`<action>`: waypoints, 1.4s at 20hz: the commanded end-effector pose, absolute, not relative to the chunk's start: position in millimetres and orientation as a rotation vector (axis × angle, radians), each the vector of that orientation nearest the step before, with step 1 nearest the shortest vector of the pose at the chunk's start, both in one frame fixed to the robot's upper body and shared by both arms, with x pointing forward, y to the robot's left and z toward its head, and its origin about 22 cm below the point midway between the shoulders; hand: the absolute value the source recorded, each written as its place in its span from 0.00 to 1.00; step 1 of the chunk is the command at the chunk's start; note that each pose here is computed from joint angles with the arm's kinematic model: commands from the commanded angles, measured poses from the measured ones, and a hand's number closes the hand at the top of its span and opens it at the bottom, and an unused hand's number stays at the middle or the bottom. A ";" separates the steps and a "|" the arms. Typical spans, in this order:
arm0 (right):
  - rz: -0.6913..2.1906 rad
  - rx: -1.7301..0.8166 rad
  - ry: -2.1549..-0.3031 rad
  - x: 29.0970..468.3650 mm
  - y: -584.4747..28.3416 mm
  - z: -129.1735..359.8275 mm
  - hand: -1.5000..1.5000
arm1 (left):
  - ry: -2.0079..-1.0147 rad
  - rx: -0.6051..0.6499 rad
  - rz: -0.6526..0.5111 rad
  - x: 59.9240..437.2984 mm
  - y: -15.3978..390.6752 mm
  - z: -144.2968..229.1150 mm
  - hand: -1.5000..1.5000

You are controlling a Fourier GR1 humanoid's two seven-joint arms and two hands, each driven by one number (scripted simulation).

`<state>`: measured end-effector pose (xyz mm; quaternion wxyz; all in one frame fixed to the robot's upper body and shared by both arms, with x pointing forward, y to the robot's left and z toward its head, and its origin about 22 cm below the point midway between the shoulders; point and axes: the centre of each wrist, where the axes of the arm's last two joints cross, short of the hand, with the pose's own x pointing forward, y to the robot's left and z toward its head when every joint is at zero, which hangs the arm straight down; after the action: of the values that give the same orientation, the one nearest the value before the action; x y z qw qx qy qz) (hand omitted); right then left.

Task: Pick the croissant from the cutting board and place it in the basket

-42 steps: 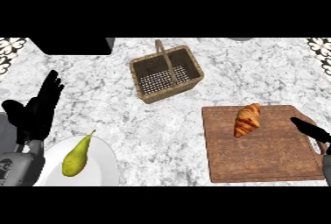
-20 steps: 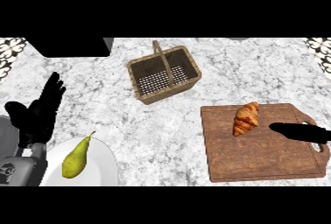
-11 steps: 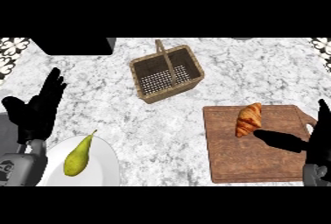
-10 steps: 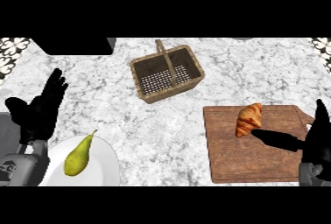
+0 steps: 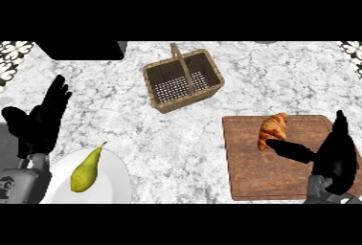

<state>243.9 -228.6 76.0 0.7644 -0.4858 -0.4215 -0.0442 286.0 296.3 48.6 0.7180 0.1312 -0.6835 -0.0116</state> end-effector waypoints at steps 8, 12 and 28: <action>-0.179 -1.045 -0.812 257.5 -209.8 62.8 0.00 | -1.515 0.291 -0.041 295.4 298.5 36.3 0.50; -0.177 -1.039 -0.773 241.6 -195.5 45.2 0.00 | -1.501 0.283 -0.016 283.5 293.5 41.6 0.50; -0.124 -1.036 -0.717 265.6 -216.7 24.5 0.00 | -1.513 0.299 -0.026 284.3 312.1 43.7 0.50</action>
<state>268.6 -225.1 34.3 0.7951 -0.4873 -0.3583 -0.0450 285.7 298.1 45.7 0.7162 0.1289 -0.6858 -0.0108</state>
